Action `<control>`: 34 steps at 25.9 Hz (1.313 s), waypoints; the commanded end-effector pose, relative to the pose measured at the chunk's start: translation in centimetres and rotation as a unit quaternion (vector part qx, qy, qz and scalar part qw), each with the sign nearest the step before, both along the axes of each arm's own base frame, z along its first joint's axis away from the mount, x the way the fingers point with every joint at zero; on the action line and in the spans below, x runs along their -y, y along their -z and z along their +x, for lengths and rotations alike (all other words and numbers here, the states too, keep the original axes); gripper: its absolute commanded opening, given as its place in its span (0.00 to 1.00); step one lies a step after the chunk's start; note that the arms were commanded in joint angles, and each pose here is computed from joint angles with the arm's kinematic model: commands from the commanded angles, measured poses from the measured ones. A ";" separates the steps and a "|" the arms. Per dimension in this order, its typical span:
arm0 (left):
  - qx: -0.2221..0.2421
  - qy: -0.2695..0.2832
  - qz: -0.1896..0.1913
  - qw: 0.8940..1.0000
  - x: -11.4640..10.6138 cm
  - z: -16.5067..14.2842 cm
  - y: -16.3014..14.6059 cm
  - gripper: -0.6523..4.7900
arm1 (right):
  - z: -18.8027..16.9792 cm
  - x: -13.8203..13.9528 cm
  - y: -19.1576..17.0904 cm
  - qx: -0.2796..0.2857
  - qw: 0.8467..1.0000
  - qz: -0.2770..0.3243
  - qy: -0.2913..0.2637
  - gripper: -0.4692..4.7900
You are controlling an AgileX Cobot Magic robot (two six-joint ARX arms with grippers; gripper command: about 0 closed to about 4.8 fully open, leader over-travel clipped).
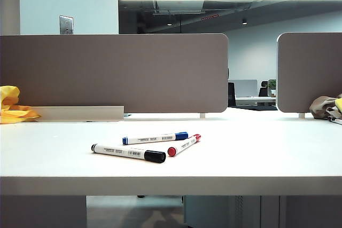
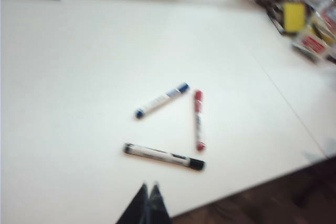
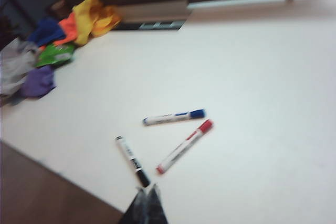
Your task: Pick up the markers one by one and line them up horizontally in a straight line on the table.
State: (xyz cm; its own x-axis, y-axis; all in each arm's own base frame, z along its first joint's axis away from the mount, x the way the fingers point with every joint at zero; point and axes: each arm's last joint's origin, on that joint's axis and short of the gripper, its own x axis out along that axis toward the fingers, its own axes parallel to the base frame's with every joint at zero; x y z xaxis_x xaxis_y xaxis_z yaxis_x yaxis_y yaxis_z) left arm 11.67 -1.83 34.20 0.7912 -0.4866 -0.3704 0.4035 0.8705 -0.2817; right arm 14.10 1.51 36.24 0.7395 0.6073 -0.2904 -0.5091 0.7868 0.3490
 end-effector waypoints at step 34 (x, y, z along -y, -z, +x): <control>-0.274 0.078 0.011 0.959 3.9 13.4 4.9 0.11 | 22.4 -16.3 8.9 -0.244 0.940 -0.207 -0.120 0.38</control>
State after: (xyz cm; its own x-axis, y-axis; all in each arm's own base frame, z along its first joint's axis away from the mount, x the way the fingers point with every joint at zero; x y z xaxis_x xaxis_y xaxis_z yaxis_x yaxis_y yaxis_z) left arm 24.83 -5.72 29.25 0.3899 -0.5708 -0.7226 0.3098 0.8203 -0.4808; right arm 36.21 17.21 26.93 0.2984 0.5067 -0.8088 -0.5430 0.7871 0.2928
